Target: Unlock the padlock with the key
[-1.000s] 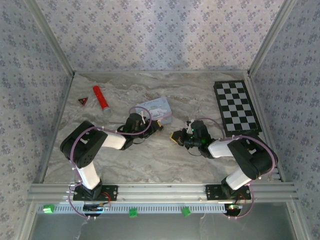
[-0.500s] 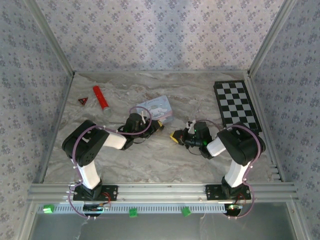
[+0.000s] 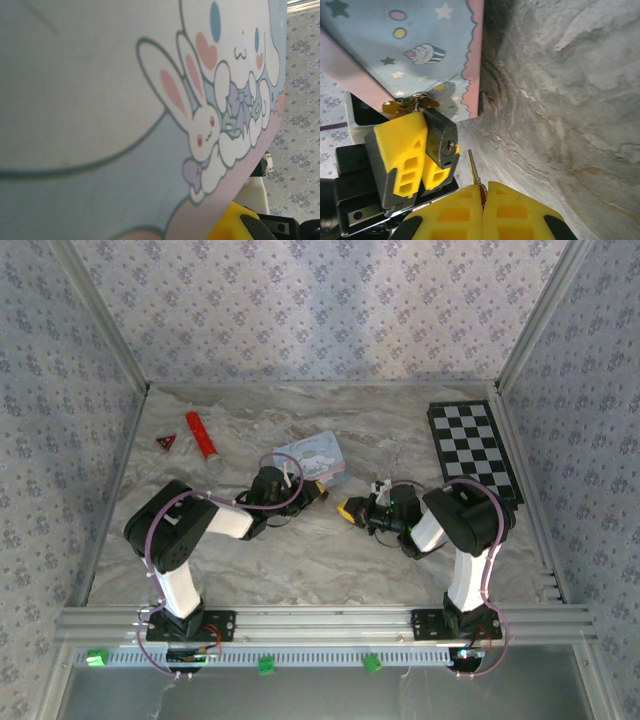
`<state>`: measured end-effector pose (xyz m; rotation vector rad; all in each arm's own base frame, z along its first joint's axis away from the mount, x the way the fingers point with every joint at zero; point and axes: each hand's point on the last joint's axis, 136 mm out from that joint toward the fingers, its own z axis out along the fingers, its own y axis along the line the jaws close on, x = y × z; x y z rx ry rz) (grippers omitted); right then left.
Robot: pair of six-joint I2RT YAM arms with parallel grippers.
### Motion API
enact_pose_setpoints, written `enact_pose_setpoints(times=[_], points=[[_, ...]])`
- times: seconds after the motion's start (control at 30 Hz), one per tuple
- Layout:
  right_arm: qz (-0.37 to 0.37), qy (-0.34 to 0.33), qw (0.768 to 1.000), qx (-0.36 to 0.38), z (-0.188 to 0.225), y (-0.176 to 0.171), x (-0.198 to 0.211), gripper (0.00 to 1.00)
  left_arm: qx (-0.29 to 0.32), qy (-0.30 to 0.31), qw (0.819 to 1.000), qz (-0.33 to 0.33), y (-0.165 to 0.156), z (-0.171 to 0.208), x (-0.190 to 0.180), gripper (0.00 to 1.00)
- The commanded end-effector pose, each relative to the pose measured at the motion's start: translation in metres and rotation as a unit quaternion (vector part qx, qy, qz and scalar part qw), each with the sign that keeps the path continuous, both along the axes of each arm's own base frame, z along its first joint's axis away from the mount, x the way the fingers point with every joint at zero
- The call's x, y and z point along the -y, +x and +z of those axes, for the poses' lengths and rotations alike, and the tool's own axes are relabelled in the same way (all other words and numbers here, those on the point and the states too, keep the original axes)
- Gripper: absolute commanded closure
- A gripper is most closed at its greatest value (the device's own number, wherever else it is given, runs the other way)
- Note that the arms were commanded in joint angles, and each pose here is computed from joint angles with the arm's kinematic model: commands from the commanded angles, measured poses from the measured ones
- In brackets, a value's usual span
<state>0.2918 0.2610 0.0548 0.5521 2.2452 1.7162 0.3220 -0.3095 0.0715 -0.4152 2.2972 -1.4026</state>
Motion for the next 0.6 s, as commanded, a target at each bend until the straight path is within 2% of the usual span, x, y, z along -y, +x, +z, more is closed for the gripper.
enact_pose_setpoints(times=[0.0,0.57], points=[[0.009,0.019,1.0,0.016,0.0075,0.0021,-0.0033,1.0,0.001,-0.034,0.999,-0.018,0.0022,0.0145,0.012,0.91],[0.017,0.036,0.999,0.021,0.0114,0.0047,-0.0085,1.0,0.001,-0.045,0.999,-0.018,0.0047,0.0206,0.013,0.91]])
